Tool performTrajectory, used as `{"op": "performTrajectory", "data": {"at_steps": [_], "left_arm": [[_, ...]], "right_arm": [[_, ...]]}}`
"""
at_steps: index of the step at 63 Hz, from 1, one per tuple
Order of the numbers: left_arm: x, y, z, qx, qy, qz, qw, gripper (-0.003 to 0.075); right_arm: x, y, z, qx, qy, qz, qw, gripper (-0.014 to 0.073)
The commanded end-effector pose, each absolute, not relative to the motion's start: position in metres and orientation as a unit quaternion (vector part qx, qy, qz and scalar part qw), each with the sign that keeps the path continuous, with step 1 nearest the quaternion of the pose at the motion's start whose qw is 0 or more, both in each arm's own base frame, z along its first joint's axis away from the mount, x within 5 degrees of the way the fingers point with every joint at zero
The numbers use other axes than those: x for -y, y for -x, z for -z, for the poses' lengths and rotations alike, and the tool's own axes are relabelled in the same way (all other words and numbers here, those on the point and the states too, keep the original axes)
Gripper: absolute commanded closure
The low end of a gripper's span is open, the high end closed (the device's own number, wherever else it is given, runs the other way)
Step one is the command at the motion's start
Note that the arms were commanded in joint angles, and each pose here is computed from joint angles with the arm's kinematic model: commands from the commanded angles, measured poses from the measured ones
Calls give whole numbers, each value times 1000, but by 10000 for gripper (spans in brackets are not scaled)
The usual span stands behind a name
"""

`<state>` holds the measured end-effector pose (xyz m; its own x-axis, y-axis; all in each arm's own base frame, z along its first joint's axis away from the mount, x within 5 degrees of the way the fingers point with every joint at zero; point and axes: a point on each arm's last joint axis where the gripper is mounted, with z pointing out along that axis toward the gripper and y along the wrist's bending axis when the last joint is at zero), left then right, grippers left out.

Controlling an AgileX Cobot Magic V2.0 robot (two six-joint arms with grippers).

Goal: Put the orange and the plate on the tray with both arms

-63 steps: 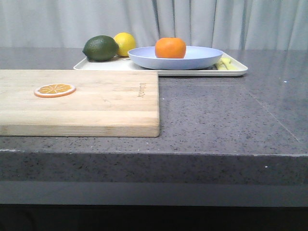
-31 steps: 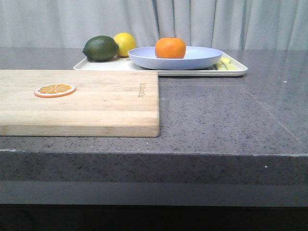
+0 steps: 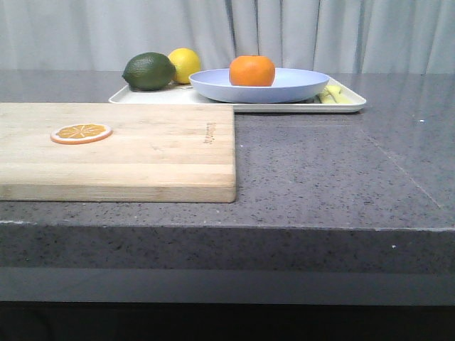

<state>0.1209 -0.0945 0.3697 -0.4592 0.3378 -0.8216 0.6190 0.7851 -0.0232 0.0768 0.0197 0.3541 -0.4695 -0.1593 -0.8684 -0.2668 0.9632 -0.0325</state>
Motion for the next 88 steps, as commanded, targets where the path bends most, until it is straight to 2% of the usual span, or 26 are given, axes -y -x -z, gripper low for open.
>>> {"op": "performTrajectory", "data": {"at_steps": [1,7,11,20,24,33,38,54,60,63,88], "left_arm": [[96,-123,-384,-820,-271,179,471,48],[96,-123,-384,-820,-271,179,472,48],[96,-123,-384,-820,-271,179,472,48],[96,-123,-384,-819,-271,180,473,48],[96,-123,-384,-819,-271,180,473,48],[96,-123,-384,-819,-271,179,472,60],[96,-123,-384,-819,-271,179,472,129],[96,-123,-384,-819,-271,179,472,602],[96,-123,-384,-819,-271,179,472,707],[96,-123,-384,-819,-271,179,472,741],[90,-118,-380,-811,-264,183,489,740]], "right_arm": [[-20,-79,-367,-830,124,-53,541,391],[-20,-79,-367,-830,124,-54,541,396],[-20,-79,-367,-830,123,-56,540,437],[-21,-78,-367,-830,123,-58,540,614],[-21,-78,-367,-830,123,-58,540,665],[-21,-78,-367,-830,123,-58,540,661],[-21,-79,-368,-829,122,-58,543,661],[-21,-78,-367,-831,123,-58,540,661],[-21,-78,-367,-831,123,-58,540,661],[-21,-78,-367,-831,123,-58,540,661],[-21,-78,-367,-831,123,-58,540,661]]}}
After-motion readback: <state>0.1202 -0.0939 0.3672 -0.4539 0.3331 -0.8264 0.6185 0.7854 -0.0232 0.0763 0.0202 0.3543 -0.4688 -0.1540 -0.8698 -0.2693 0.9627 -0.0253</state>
